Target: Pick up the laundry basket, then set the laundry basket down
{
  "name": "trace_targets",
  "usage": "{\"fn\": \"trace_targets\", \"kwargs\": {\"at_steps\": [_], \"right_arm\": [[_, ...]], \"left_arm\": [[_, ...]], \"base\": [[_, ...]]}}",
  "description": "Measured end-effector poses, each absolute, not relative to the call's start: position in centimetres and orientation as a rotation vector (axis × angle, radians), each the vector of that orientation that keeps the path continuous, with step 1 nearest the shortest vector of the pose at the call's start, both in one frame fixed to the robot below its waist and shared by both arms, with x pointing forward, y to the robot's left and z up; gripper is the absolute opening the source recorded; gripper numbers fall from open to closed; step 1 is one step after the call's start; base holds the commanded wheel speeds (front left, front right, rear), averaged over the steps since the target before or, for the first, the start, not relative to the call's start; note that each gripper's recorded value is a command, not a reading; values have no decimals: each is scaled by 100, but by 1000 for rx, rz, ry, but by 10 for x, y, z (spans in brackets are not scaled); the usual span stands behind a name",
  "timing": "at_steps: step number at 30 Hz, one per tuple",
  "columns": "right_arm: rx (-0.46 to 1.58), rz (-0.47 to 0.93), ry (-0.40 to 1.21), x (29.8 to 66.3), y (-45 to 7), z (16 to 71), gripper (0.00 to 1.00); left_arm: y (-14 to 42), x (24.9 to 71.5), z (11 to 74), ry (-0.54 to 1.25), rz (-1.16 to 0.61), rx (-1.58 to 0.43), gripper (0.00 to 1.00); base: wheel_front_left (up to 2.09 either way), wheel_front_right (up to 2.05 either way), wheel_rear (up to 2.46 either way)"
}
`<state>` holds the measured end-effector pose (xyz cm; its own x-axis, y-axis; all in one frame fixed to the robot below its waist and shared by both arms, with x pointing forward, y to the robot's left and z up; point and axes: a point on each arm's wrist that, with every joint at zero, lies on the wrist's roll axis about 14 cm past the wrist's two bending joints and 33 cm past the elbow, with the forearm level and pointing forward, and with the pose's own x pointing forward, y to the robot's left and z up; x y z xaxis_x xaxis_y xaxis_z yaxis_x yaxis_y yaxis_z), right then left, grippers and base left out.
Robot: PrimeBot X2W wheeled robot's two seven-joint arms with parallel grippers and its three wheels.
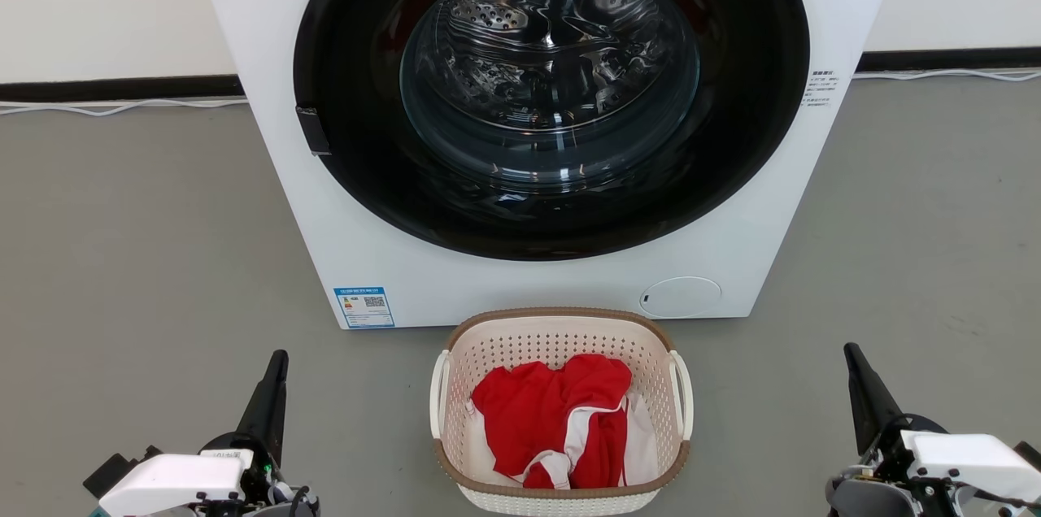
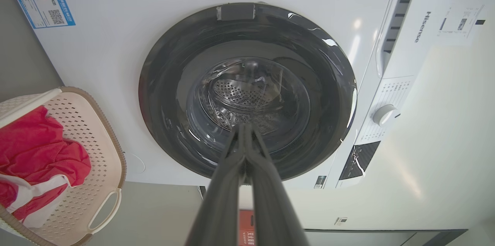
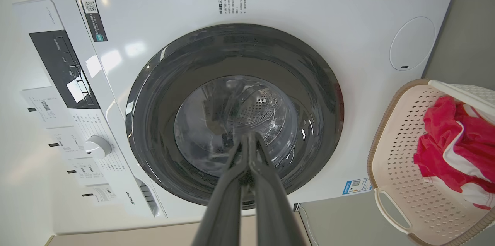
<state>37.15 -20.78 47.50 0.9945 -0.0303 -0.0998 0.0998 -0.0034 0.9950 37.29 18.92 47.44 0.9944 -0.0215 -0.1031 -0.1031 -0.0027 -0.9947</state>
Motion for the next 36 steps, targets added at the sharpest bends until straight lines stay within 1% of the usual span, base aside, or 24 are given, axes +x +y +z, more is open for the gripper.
{"fn": "trace_targets", "kwargs": {"at_steps": [5,36], "right_arm": [[1573,-86,41,376,-207,482,0],[1573,-87,41,376,-207,481,0]], "left_arm": [[189,373,475,94,62,-1576,0],[190,373,475,93,62,-1576,0]], "base": [[0,0,0],[0,0,0]]}}
